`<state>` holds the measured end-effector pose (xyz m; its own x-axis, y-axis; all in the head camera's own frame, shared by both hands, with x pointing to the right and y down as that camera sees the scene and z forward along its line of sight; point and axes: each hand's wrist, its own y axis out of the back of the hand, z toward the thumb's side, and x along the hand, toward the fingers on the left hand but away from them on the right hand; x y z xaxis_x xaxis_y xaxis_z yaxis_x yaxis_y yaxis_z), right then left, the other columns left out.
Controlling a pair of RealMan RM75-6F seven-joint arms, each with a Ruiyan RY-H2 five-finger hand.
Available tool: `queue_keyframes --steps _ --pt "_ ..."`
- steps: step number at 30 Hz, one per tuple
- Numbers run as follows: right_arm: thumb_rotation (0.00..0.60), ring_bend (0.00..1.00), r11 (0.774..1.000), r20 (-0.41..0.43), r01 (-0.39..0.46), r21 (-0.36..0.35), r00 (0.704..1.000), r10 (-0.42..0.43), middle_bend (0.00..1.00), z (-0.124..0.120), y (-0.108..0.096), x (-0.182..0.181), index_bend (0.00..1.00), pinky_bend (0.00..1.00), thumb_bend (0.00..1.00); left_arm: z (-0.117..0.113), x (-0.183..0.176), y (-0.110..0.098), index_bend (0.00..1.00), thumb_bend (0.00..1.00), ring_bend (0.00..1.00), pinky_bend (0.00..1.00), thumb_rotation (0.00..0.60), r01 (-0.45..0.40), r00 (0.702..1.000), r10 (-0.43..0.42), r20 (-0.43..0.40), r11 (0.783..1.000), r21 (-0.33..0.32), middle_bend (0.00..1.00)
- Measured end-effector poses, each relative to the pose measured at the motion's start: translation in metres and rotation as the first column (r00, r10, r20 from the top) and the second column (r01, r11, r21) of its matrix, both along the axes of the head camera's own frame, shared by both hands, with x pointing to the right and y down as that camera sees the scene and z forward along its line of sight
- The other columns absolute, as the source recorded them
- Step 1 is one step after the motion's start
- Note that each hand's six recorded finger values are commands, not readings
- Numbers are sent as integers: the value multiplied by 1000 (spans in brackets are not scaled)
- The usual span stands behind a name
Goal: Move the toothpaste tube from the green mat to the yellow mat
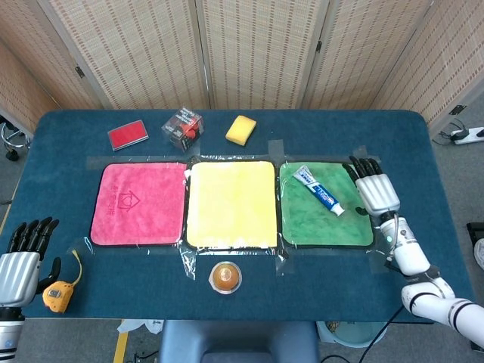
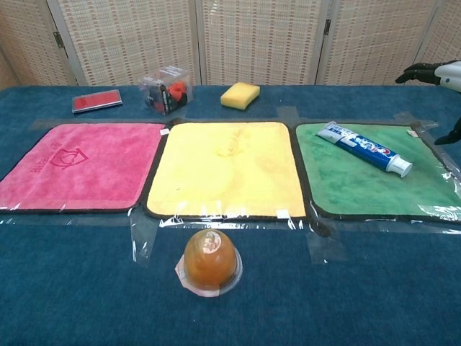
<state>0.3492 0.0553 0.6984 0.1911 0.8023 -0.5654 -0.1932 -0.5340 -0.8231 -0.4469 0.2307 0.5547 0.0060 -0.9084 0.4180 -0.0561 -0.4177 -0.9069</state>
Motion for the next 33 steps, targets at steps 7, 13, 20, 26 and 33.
queue_keyframes --steps 7,13,20,26,33 --pt "600 0 1000 -66 19 0 998 -19 0 23 -16 -8 14 0 152 2 1 0 104 551 90 34 600 3 1000 -3 -1 1000 -6 95" --pt "600 0 1000 -99 15 -13 995 -16 0 39 -25 -15 12 0 151 1 1 0 104 550 91 35 600 1 1000 -1 1 1000 -7 95" --pt "600 0 999 -132 28 -23 991 -31 0 53 -31 -25 8 0 151 0 -1 1 104 551 91 35 600 9 1000 -9 4 1000 -9 94" --pt "600 0 999 -164 27 -26 986 -31 0 61 -37 -29 8 0 151 1 -2 3 104 550 92 34 600 16 1000 -16 11 1000 -18 95" --pt "600 0 998 -183 29 -54 982 -38 0 75 -36 -36 8 0 151 1 0 4 104 551 92 35 600 9 1000 -9 12 1000 -22 94"
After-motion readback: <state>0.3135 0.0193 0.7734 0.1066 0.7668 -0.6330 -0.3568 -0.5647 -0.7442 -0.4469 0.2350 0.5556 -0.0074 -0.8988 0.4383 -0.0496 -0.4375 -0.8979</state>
